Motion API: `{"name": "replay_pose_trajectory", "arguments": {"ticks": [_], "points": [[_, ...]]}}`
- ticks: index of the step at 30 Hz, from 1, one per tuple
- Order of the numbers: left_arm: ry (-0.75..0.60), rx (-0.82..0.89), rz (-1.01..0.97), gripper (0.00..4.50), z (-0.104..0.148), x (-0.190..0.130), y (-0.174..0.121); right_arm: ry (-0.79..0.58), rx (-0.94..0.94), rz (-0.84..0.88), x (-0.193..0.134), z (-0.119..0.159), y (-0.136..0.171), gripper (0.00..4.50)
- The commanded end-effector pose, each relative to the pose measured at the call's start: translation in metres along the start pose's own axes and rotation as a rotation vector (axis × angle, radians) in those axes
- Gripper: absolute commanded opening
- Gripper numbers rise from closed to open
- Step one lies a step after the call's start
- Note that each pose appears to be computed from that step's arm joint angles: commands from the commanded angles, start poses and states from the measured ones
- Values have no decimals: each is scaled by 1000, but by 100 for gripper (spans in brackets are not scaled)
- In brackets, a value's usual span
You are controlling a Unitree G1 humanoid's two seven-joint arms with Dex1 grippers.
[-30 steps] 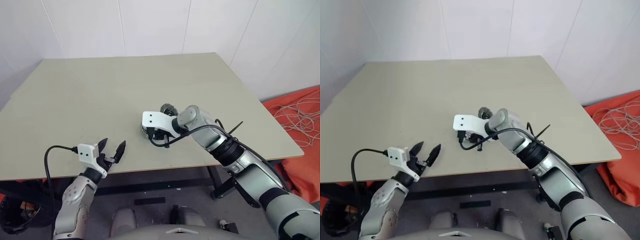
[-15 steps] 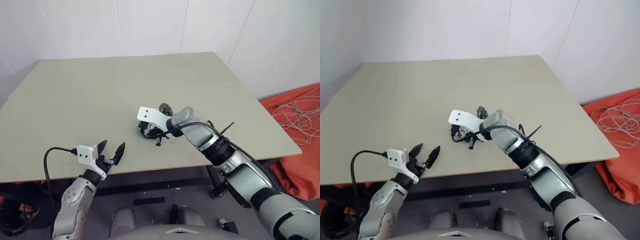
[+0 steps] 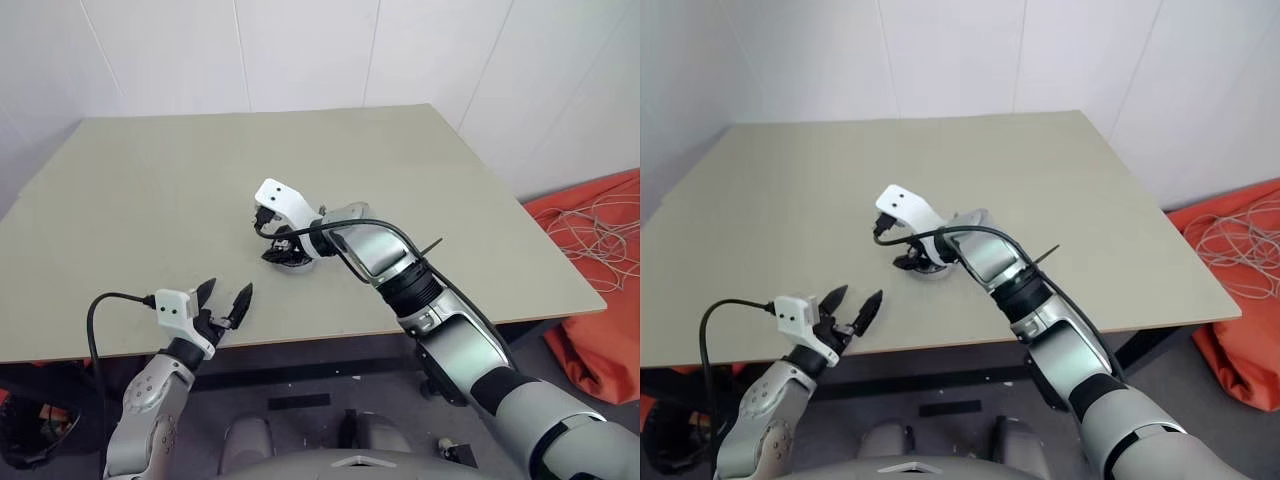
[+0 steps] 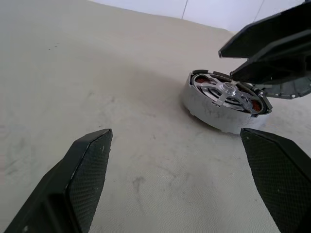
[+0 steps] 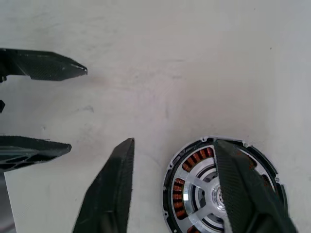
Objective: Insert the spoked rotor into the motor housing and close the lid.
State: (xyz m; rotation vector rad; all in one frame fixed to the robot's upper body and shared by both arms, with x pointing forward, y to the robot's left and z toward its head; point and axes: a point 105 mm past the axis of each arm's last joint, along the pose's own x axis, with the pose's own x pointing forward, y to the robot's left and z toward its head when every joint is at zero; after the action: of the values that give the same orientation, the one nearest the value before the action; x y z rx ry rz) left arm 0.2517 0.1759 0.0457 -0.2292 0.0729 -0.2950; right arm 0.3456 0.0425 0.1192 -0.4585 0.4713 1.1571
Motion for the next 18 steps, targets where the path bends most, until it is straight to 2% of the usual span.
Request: {"name": "replay_pose_trajectory", "arguments": {"ticks": [1,5,6,9,11,15,16,18], "points": [[-52,14,-22,450,15,3,-8,-193,-23,38,-21,47,5,304],[-50,13,-24,450,15,4,-9,-386,-13,33,-38,80,2,304],[-50,13,-24,450,16,4,-9,-450,-34,-30,-46,90,-9,304],[-50,12,-25,450,17,5,-10,-513,-143,-247,-63,101,-41,234],[-49,12,-25,450,18,5,-11,-478,-227,-371,-69,95,-61,171],[-49,13,-24,450,19,6,-10,-331,-321,-517,-77,64,-95,25],[-48,13,-23,450,19,6,-9,-279,-340,-554,-81,53,-105,5],[-47,15,-23,450,19,6,-8,-162,-395,-605,-89,29,-121,5]]}}
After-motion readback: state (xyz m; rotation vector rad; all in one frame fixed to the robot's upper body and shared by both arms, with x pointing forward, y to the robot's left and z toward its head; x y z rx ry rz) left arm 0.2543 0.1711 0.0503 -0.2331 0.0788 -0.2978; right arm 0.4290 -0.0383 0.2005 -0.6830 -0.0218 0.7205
